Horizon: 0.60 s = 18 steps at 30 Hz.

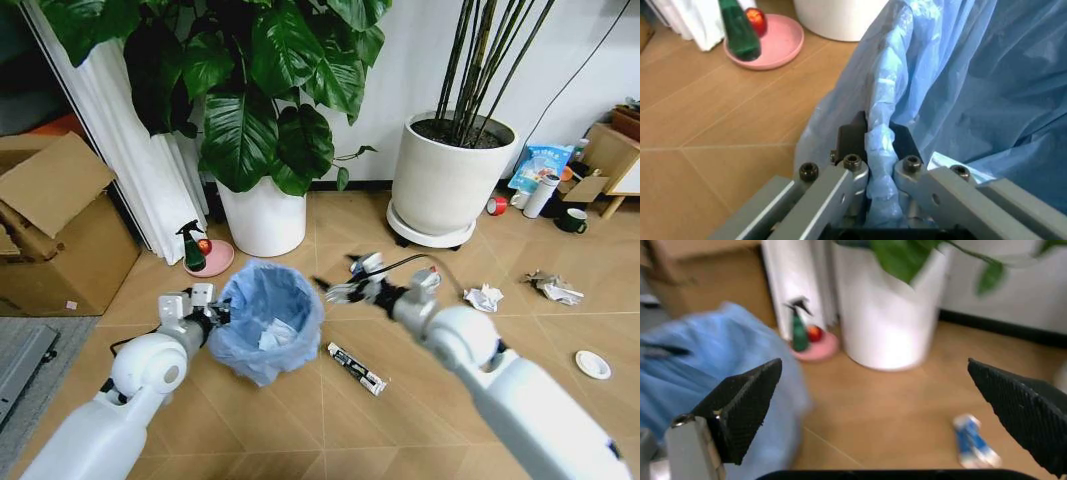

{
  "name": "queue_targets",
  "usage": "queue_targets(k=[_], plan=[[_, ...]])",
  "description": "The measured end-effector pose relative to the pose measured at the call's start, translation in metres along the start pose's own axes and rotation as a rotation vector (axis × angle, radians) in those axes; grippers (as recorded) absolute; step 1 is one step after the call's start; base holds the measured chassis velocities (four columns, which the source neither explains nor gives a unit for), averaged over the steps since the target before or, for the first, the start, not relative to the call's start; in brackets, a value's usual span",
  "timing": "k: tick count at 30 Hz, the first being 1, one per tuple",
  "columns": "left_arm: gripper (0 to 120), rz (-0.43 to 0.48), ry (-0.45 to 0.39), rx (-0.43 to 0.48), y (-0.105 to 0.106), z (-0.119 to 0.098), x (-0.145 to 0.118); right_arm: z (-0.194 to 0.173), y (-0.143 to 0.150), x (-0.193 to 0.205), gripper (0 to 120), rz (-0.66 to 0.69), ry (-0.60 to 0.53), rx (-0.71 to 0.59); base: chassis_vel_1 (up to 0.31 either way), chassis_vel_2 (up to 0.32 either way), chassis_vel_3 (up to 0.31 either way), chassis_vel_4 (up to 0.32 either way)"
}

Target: Pick up the trash bin and place the garbage on the floor into it.

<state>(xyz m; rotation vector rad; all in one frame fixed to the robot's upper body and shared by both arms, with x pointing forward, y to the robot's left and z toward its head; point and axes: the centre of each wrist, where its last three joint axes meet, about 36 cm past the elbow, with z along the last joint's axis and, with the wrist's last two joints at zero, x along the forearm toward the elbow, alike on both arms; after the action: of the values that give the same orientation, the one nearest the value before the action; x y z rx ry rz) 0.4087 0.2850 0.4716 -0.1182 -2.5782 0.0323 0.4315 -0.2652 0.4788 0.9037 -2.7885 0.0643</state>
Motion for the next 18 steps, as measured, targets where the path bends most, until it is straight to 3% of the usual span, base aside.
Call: queue_targets(k=[7,10,12,15,18], plan=[[0,-0.003,-0.003,-0.006,0.000,0.003,0.007,0.074,-0.027,0.028,100,0.052,0.145,-0.026,0.000,0.000,0.000,0.000],[0,0.002,-0.007,-0.009,-0.003,0.004,0.012,0.146,-0.034,0.035,100,0.041,0.253,-0.028,0.000,0.000,0.000,0.000],[0,0.003,-0.009,-0.010,-0.004,0.004,0.013,0.157,-0.035,0.036,100,0.037,0.269,-0.026,0.000,0.000,0.000,0.000],[0,0.007,-0.011,-0.017,-0.007,0.006,0.021,0.219,-0.033,0.027,100,0.014,0.349,-0.043,0.000,0.000,0.000,0.000],[0,0.009,-0.012,-0.021,-0.008,0.006,0.025,0.238,-0.029,0.013,100,0.002,0.364,-0.048,0.000,0.000,0.000,0.000]])
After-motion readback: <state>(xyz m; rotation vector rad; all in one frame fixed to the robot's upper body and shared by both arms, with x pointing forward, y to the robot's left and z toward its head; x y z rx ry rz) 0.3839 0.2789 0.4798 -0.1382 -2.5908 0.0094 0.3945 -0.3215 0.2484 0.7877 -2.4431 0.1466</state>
